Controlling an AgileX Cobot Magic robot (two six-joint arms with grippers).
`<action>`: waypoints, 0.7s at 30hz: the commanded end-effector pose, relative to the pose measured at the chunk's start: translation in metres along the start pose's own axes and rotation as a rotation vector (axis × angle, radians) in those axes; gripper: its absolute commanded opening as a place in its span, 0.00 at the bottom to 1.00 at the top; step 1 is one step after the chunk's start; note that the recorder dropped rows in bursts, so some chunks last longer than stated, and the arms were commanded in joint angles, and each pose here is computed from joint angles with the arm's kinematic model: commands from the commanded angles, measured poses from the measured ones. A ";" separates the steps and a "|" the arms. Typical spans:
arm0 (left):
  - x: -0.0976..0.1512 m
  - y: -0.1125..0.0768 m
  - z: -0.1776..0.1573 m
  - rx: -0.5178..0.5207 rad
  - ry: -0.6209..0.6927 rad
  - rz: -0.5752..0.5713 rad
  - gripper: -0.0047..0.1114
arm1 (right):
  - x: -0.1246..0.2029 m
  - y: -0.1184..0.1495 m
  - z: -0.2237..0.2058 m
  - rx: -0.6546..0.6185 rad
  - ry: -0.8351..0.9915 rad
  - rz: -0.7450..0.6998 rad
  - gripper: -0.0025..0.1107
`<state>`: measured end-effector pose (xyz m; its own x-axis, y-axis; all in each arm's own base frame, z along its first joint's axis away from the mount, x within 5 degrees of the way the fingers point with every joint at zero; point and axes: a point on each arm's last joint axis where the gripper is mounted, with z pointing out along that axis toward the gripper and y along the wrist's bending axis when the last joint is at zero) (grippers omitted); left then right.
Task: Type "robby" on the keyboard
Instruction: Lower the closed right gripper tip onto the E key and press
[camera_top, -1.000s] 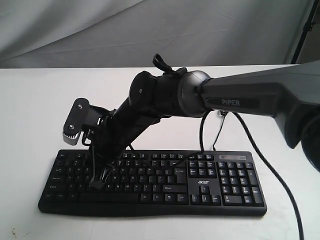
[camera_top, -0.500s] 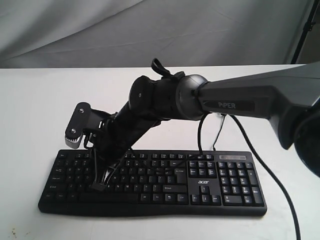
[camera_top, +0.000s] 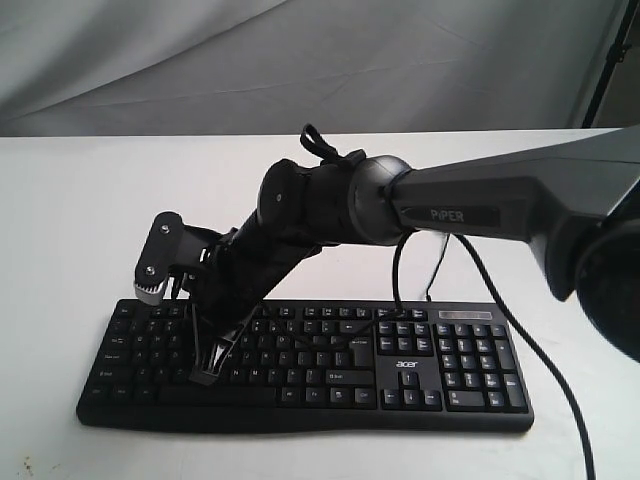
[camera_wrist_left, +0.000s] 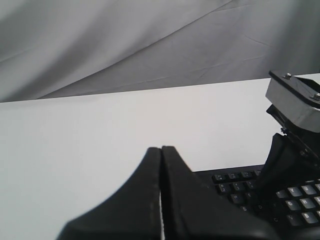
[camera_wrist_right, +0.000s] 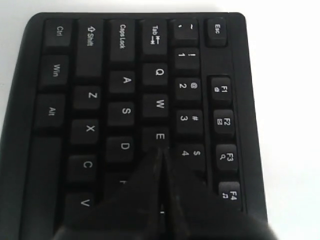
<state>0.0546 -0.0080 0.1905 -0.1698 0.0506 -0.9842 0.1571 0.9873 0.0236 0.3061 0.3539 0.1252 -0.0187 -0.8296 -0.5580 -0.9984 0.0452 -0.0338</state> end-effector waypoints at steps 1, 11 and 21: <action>0.001 0.000 0.000 0.005 -0.005 0.003 0.04 | -0.003 -0.001 -0.001 0.005 -0.019 -0.013 0.02; 0.001 0.000 0.000 0.005 -0.005 0.003 0.04 | -0.004 0.000 -0.001 0.002 -0.020 -0.017 0.02; 0.001 0.000 0.000 0.005 -0.005 0.003 0.04 | -0.006 0.001 -0.001 -0.004 -0.040 -0.023 0.02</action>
<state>0.0546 -0.0080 0.1905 -0.1698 0.0506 -0.9842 0.1571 0.9873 0.0236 0.3054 0.3558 0.1265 -0.0008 -0.8160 -0.5780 -0.9990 0.0268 -0.0365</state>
